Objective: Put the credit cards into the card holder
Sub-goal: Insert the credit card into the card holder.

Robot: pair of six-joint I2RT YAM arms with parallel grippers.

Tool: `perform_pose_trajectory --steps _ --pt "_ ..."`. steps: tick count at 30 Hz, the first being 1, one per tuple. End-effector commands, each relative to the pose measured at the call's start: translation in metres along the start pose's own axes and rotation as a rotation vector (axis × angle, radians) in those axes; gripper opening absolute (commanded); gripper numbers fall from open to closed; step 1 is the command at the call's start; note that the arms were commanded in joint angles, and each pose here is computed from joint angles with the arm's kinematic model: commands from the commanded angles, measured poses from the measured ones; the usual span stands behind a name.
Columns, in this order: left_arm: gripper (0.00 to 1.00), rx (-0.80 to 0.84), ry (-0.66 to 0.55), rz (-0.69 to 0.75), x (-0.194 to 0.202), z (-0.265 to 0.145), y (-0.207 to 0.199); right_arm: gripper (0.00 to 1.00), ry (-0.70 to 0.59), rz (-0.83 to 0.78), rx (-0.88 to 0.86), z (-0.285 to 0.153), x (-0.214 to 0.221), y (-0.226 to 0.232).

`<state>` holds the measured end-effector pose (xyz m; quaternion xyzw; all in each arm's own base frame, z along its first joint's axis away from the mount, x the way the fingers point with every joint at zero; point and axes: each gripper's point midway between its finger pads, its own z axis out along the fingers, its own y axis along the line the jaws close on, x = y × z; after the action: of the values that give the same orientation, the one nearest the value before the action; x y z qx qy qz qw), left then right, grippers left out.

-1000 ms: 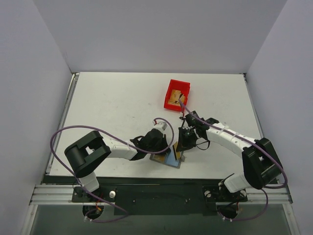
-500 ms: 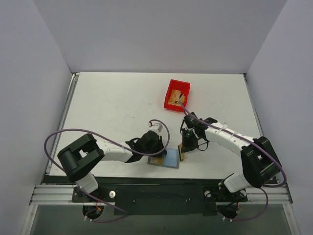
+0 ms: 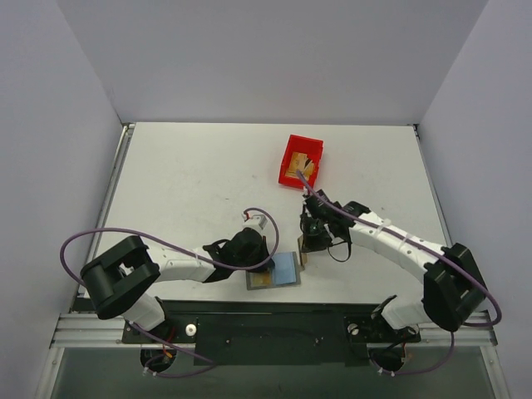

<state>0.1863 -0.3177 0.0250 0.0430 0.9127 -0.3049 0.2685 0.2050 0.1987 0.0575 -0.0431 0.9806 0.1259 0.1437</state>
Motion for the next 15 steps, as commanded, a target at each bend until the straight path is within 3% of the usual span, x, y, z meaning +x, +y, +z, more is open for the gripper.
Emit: perform_pose_trajectory --steps 1,8,15 --pt "0.00 -0.009 -0.001 -0.001 -0.001 -0.004 -0.001 0.00 -0.133 0.020 -0.073 -0.031 -0.018 0.015" --pt "0.00 -0.004 0.012 0.007 0.002 -0.003 -0.003 0.00 -0.029 0.027 -0.203 -0.022 0.011 0.034" --pt "0.00 -0.007 0.010 0.005 0.002 -0.002 -0.002 0.00 0.032 0.035 -0.209 -0.001 0.029 0.036"
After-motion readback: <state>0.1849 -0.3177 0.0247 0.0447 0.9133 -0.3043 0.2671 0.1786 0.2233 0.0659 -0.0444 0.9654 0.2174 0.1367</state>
